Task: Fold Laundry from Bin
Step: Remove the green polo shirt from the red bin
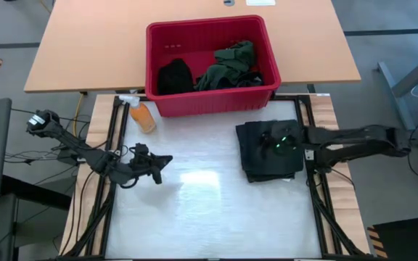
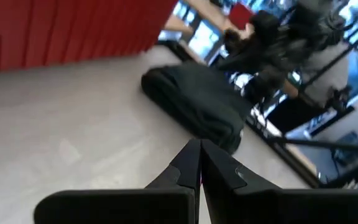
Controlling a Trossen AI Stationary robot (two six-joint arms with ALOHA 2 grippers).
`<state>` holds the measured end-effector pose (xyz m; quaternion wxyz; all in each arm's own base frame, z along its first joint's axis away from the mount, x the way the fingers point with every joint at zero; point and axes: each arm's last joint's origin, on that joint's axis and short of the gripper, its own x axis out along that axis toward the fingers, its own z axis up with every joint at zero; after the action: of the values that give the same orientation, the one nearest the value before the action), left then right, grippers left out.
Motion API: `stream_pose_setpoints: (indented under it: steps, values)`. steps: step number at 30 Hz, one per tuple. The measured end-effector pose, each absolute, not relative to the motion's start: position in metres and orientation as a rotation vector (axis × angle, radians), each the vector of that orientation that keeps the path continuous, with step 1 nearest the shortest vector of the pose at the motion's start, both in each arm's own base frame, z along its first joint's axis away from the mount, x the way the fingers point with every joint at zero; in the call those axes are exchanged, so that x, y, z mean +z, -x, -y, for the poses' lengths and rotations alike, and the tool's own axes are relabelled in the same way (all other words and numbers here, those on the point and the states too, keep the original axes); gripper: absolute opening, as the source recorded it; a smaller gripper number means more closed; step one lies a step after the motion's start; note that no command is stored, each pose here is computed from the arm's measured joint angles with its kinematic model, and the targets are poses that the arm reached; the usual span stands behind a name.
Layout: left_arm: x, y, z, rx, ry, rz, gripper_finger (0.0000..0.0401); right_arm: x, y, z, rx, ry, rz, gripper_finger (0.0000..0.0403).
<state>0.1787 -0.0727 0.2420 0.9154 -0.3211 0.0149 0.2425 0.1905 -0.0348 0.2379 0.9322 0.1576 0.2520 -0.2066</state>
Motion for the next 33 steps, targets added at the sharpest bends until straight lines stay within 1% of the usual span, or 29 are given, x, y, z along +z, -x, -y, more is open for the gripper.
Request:
stream_pose_setpoints:
  steps: [2,4,8,10,12,16,18,20,24,26,29,31,33]
  values:
    - [0.246,-0.181,0.069,0.518,0.660,0.011,0.0000,0.277,-0.190,0.035,-0.400,-0.267,-0.446,0.0018]
    - [0.252,-0.184,0.064,0.533,0.654,0.059,0.0000,0.312,-0.190,0.041,-0.418,-0.205,-0.388,0.0018]
    - [0.257,-0.194,0.046,0.543,0.573,0.075,0.0000,0.361,-0.204,0.072,-0.523,-0.100,-0.309,0.0018]
    - [0.255,-0.200,0.031,0.558,0.525,0.046,0.0000,0.372,-0.217,0.099,-0.559,-0.073,-0.323,0.0018]
    - [0.251,-0.205,0.014,0.566,0.471,0.000,0.0000,0.375,-0.230,0.137,-0.578,-0.080,-0.353,0.0018]
    - [0.248,-0.207,-0.028,0.534,0.363,-0.082,0.0000,0.364,-0.248,0.225,-0.670,-0.155,-0.461,0.0027]
    - [0.249,-0.205,-0.049,0.483,0.341,-0.099,0.0000,0.358,-0.251,0.265,-0.735,-0.180,-0.532,0.0046]
    - [0.249,-0.201,-0.069,0.423,0.332,-0.106,0.0000,0.357,-0.254,0.299,-0.761,-0.167,-0.605,0.0073]
    - [0.244,-0.192,-0.098,0.321,0.370,-0.133,0.0000,0.352,-0.267,0.345,-0.744,-0.166,-0.752,0.0145]
    - [0.243,-0.190,-0.105,0.287,0.376,-0.138,0.0000,0.347,-0.275,0.361,-0.711,-0.136,-0.820,0.0186]
    - [0.242,-0.187,-0.111,0.281,0.375,-0.146,0.0000,0.346,-0.284,0.378,-0.671,-0.006,-0.895,0.0240]
    - [0.241,-0.186,-0.112,0.280,0.374,-0.146,0.0000,0.336,-0.286,0.389,-0.721,0.092,-0.931,0.0265]
    - [0.241,-0.186,-0.112,0.281,0.372,-0.146,0.0000,0.318,-0.287,0.398,-0.715,0.136,-0.980,0.0279]
